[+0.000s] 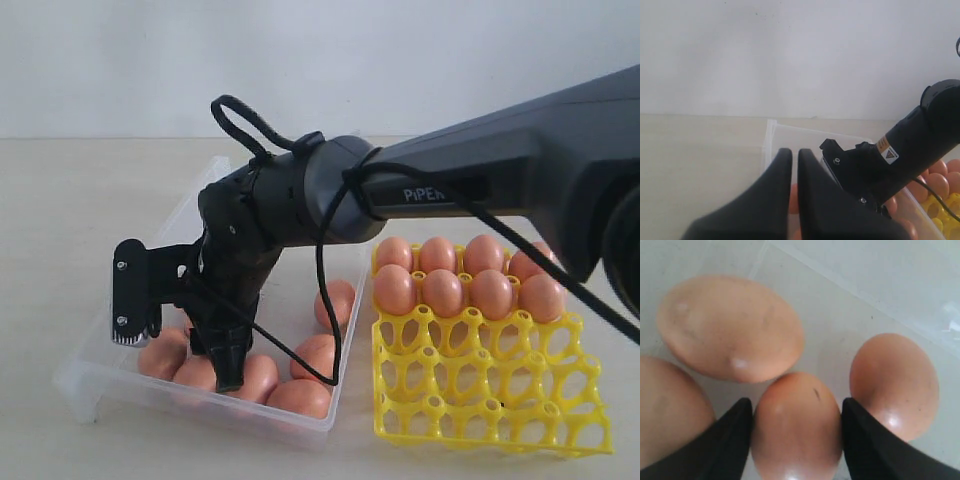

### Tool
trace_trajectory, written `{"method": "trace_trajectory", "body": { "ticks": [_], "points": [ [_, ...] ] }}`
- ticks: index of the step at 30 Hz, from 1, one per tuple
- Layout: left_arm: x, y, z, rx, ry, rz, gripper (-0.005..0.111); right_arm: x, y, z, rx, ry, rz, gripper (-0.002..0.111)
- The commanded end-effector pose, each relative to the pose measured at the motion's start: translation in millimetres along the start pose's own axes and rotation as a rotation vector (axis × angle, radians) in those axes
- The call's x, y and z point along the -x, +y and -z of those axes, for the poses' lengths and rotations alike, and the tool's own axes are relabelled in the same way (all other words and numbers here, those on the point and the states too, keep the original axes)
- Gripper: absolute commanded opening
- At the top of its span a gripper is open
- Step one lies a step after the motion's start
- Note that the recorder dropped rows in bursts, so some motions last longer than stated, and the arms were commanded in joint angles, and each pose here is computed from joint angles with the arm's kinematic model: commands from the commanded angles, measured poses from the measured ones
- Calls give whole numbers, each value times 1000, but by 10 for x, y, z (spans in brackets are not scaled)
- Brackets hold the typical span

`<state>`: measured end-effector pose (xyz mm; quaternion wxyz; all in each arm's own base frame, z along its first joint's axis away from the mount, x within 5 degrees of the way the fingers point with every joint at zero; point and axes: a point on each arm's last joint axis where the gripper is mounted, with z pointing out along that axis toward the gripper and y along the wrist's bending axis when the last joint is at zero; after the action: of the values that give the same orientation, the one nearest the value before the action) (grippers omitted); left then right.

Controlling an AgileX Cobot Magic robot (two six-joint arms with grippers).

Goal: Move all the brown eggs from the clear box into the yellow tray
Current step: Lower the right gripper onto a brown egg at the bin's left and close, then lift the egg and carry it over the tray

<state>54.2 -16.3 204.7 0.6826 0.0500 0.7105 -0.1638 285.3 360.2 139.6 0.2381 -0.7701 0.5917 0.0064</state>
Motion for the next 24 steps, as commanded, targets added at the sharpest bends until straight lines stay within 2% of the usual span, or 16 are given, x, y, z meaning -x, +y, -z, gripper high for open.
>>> {"method": "trace_trajectory", "body": {
  "ticks": [1,3,4,6,7,10,12,15,18,21,24],
  "points": [
    [-4,-5,1,-10,-3,10,4,8,-2,-41,-9,-5,-4,46],
    [-4,-5,1,-10,-3,10,4,6,0,-50,-9,-5,-11,45],
    [-6,-4,1,-9,0,10,4,8,-3,-50,-13,-8,-19,40],
    [-6,-4,1,-9,0,10,4,24,-28,-34,-37,-23,-33,5],
    [-6,-4,1,-9,0,10,4,42,-57,-22,-64,-43,-78,0],
    [-6,-4,1,-9,0,10,4,23,-219,100,-154,-99,-227,0],
    [-6,-4,1,-9,0,10,4,-98,-437,331,-224,-164,-452,0],
    [-6,-4,1,-9,0,10,4,-216,-540,531,-264,-223,-595,0],
    [-6,-4,1,-9,0,10,4,-329,-472,872,-344,-370,-761,0],
    [-4,-5,1,-10,-2,10,4,-418,-353,1129,-456,-463,-779,0],
    [-4,-5,1,-10,-2,10,4,-562,-176,1434,-597,-636,-890,0]
  ]
}}
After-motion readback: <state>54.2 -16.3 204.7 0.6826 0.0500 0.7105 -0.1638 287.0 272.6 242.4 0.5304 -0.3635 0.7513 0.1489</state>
